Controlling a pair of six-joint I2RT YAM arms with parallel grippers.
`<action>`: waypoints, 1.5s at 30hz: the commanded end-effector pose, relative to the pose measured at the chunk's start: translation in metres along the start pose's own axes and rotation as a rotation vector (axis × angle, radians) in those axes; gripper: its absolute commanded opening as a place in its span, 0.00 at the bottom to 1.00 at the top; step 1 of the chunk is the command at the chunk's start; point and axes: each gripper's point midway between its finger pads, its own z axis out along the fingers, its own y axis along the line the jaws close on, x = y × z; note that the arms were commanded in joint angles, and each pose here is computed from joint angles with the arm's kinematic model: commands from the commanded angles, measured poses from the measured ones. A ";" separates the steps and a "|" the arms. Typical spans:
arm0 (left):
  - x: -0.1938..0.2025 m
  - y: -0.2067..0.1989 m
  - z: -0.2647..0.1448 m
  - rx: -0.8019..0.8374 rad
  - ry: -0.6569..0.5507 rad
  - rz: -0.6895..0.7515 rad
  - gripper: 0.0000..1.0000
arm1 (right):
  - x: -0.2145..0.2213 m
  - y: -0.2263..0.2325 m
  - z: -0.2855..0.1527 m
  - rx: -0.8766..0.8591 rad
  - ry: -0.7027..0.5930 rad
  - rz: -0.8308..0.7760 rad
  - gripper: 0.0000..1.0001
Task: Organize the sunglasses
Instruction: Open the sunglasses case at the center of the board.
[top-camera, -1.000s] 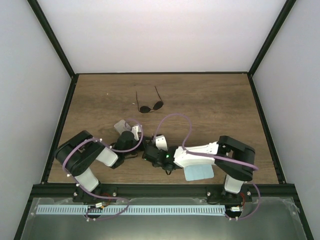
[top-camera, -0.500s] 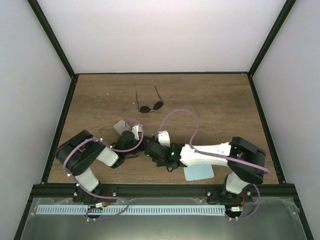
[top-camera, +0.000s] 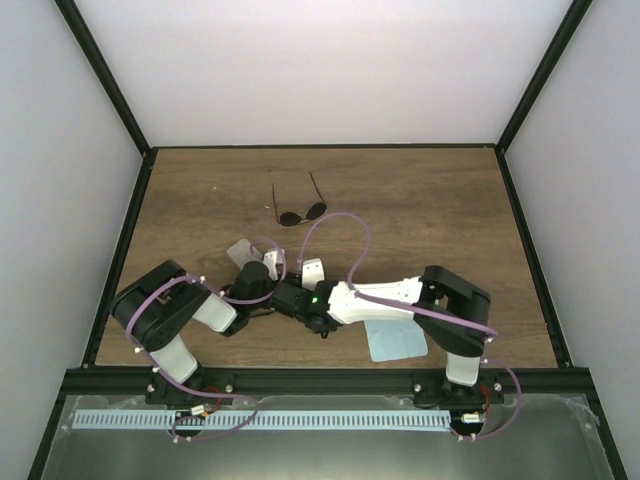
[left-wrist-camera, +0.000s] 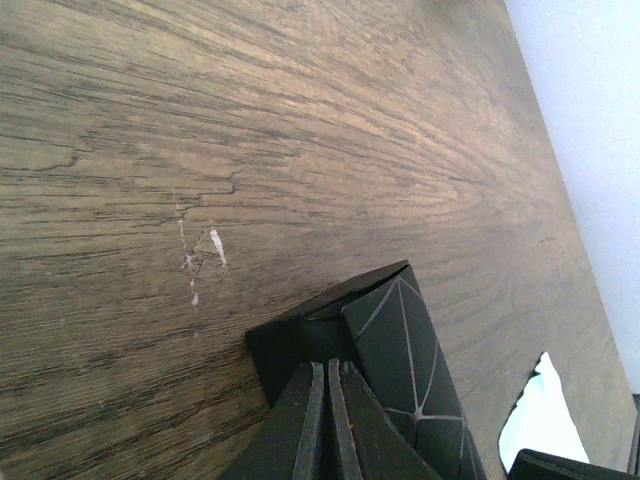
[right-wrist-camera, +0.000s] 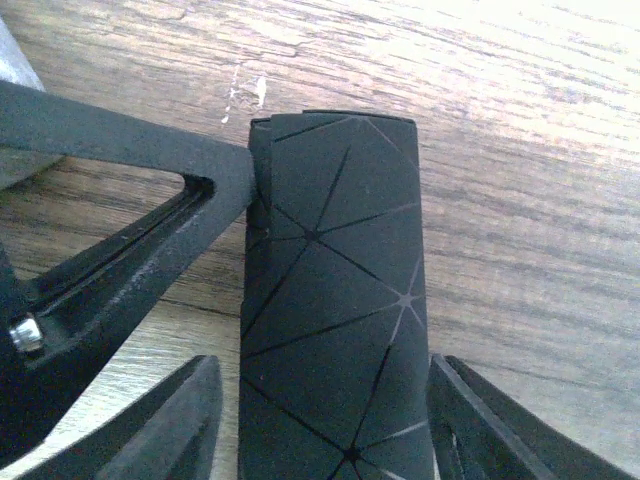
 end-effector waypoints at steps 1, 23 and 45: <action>0.015 0.011 0.000 -0.037 0.054 -0.030 0.04 | 0.002 -0.002 0.005 0.078 -0.008 -0.001 0.52; 0.013 0.008 0.001 -0.015 0.063 -0.052 0.04 | 0.025 -0.010 0.016 0.080 0.027 0.014 0.30; 0.008 0.004 0.000 -0.011 0.049 -0.051 0.04 | 0.023 -0.018 0.010 0.054 0.005 0.036 0.20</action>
